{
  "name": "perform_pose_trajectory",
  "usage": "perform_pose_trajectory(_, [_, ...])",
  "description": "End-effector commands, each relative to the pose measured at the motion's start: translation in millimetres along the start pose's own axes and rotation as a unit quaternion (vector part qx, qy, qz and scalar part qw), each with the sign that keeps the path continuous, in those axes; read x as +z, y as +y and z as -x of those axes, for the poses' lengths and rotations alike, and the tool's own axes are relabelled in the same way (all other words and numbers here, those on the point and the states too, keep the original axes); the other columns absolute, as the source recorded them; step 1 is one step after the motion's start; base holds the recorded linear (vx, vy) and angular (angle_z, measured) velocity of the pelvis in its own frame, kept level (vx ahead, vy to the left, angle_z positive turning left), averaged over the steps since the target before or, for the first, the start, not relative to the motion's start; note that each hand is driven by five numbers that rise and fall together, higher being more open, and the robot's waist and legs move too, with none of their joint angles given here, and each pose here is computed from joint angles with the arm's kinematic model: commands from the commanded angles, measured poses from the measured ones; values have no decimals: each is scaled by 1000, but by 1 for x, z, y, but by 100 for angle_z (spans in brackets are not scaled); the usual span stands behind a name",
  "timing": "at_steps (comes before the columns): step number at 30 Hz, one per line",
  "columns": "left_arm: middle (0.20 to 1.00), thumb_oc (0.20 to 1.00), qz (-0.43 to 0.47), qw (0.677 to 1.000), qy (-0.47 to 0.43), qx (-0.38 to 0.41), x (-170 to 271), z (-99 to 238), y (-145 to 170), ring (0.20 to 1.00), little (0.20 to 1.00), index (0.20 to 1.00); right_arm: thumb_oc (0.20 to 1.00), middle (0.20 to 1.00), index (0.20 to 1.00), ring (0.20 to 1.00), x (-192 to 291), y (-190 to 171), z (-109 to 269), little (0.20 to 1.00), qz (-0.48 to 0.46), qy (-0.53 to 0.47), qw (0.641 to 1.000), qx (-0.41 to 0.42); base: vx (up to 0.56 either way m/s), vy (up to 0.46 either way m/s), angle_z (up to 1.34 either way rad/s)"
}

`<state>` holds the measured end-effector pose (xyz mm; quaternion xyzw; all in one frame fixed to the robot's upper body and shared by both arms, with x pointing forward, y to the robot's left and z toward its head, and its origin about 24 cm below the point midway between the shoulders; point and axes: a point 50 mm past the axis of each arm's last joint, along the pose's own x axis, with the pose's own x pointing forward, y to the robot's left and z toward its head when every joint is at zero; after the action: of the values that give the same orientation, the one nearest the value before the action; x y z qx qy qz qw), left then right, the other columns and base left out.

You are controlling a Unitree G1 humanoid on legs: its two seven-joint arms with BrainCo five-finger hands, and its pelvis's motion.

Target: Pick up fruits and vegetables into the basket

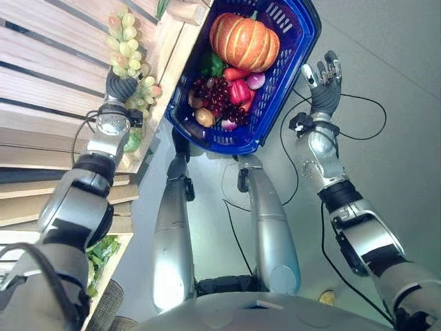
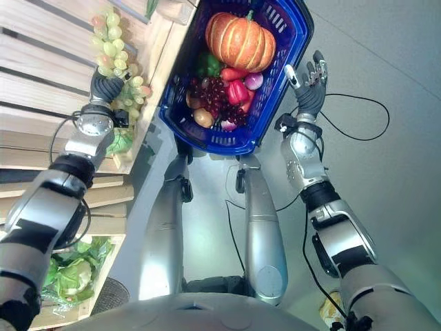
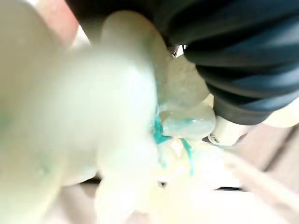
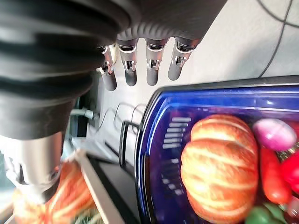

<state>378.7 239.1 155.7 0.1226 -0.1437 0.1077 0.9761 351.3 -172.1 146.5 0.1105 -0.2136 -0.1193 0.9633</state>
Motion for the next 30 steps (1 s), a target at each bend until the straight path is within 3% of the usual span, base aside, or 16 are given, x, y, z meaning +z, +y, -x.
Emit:
perform_pose_trajectory(1, [200,200,126,984,-127,1,33,9,-10,200,200,200,1000,1000,1000,1000,26,-6,5,1000,17,-73,997,34,-29,-15,5])
perform_pose_trajectory(9, [200,200,206,931,-285,-98,86,33,-24,200,200,200,1000,1000,1000,1000,41,15,14,1000,36,-95,986,136,-17,-14,5])
perform_pose_trajectory(17, [200,200,172,880,-385,-217,143,54,-52,200,200,200,1000,1000,1000,1000,58,43,23,1000,31,-107,964,242,-6,-2,1])
perform_pose_trajectory(22, [200,200,146,832,-442,-302,178,72,-76,200,200,200,1000,1000,1000,1000,64,65,26,1000,13,-89,947,308,0,0,0])
perform_pose_trajectory(30, [200,200,139,779,-485,-373,202,92,-97,200,200,200,1000,1000,1000,1000,63,86,32,1000,6,-61,929,365,0,0,0])
